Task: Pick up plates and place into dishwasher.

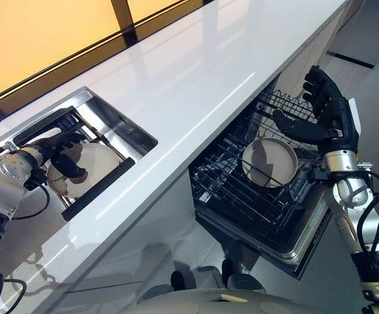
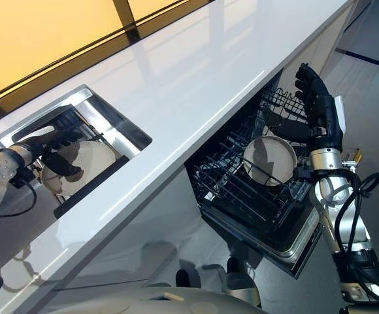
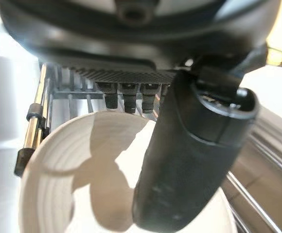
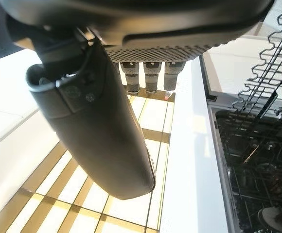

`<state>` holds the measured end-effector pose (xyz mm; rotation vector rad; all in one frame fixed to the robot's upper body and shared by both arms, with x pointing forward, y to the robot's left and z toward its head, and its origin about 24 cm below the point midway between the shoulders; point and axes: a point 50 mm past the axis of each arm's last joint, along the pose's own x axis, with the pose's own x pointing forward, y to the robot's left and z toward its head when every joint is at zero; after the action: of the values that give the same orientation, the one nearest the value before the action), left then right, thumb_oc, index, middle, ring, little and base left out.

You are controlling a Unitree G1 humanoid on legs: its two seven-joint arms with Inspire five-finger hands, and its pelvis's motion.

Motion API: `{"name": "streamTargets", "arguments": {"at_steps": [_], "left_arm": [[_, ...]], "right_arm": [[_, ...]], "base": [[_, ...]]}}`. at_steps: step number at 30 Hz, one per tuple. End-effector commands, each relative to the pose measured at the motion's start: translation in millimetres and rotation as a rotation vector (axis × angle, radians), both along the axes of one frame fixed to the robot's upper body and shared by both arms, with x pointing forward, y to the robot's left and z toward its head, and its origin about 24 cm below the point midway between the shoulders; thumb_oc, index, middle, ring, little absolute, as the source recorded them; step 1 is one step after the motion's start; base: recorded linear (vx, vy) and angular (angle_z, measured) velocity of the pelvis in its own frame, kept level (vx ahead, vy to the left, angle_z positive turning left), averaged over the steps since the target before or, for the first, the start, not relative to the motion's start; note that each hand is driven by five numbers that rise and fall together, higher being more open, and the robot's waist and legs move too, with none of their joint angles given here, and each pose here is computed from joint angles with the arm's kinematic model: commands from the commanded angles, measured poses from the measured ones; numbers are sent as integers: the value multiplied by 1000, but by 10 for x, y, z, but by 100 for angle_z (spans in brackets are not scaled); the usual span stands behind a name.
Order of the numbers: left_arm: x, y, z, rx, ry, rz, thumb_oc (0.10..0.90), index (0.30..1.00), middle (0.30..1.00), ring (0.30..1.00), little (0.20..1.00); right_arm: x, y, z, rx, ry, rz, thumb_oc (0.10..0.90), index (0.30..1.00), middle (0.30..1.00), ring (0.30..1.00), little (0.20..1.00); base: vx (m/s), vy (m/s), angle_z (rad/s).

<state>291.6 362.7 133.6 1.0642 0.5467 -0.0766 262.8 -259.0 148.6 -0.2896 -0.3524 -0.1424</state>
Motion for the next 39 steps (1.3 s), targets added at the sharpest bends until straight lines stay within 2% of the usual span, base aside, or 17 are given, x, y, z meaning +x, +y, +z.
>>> {"name": "streamTargets", "arguments": {"at_steps": [1, 10, 18, 21, 22, 23, 24, 25, 30, 39], "left_arm": [[65, 195, 530, 26, -82, 77, 800, 900, 900, 900, 900], [-5, 276, 227, -146, 33, 146, 800, 900, 900, 900, 900], [43, 332, 525, -96, -159, 155, 800, 900, 900, 900, 900], [55, 298, 484, -167, -105, 157, 800, 900, 900, 900, 900], [41, 294, 446, -183, -76, 153, 679, 796, 796, 796, 779], [18, 284, 372, -229, -33, 149, 416, 571, 571, 571, 516], [-3, 278, 317, -248, -2, 143, 377, 538, 538, 538, 477], [-23, 274, 280, -266, 19, 134, 100, 300, 300, 300, 200], [-113, 233, 188, -351, 96, 69, 100, 300, 300, 300, 200], [-67, 140, 326, -372, 73, 27, 100, 300, 300, 300, 200]], "right_arm": [[4, 86, 669, -76, -278, 85, 800, 900, 900, 900, 900], [7, 100, 656, -84, -258, 107, 800, 900, 900, 900, 900], [23, 86, 662, -85, -253, 102, 800, 900, 900, 900, 900], [29, 90, 662, -86, -260, 93, 800, 900, 900, 900, 900], [23, 83, 659, -86, -262, 89, 800, 900, 900, 900, 900], [17, 75, 657, -85, -265, 84, 800, 900, 900, 900, 900], [14, 67, 658, -86, -264, 79, 800, 900, 900, 900, 900], [10, 61, 661, -87, -266, 76, 800, 900, 900, 900, 900], [-15, 25, 675, -86, -269, 59, 800, 900, 900, 900, 900], [-9, 20, 727, -77, -291, 48, 800, 900, 900, 900, 900]], "base": [[32, 22, -4], [17, 13, -9], [0, 0, 0], [0, 0, 0], [0, 0, 0], [0, 0, 0], [0, 0, 0], [0, 0, 0], [0, 0, 0], [0, 0, 0]]}}
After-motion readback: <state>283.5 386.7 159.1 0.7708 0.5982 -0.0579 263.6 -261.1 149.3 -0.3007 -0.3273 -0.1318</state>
